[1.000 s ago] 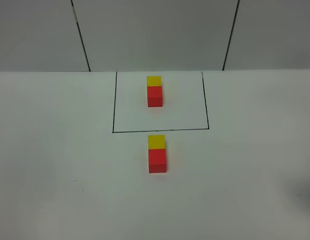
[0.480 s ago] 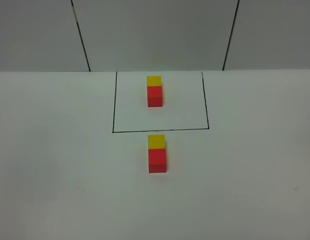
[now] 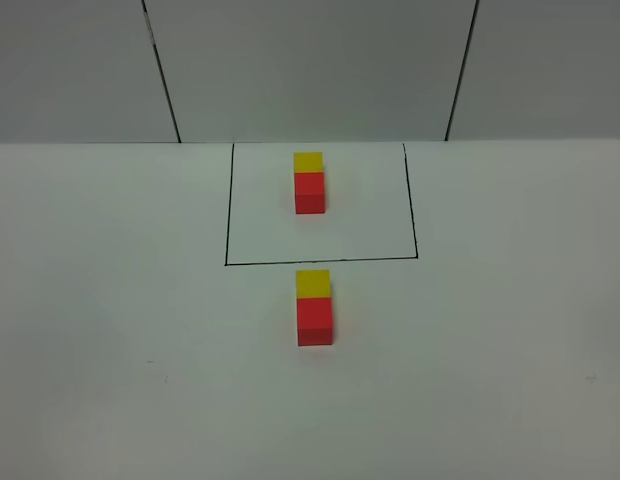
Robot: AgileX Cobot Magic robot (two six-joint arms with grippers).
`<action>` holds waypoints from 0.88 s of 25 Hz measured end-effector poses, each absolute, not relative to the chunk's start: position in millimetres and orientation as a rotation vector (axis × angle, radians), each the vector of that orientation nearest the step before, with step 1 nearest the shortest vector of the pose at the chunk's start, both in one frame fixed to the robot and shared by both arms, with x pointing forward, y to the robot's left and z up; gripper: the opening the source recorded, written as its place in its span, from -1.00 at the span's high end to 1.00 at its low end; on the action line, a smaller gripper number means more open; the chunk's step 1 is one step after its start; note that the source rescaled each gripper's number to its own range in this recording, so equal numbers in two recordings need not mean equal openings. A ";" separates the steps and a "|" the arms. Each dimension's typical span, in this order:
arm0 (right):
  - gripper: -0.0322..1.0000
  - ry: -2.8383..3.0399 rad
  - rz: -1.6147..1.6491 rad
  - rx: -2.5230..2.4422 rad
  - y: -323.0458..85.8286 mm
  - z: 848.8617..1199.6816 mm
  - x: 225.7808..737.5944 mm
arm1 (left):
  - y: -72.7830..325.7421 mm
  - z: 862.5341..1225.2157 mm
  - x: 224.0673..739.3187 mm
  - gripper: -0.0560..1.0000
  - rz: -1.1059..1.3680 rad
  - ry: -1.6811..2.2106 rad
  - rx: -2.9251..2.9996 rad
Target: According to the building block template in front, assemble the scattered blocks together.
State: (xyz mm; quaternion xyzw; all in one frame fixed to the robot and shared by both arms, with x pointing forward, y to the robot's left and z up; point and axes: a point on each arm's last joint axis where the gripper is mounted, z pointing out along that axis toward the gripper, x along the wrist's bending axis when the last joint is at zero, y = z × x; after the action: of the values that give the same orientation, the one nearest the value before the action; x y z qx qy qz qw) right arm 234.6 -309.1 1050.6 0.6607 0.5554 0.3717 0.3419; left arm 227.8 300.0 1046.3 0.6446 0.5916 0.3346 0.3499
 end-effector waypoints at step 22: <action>-0.49 1.411 0.956 1.732 -305.6 1051.0 234.3 | 300.0 1046.3 227.8 -0.46 0.867 1.533 1.670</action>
State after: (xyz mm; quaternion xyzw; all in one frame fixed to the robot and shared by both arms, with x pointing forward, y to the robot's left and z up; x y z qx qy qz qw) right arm 234.3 -305.6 1051.0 0.6681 0.5443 0.3689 0.3483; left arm 227.8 300.0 1046.3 0.6446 0.5916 0.3346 0.3499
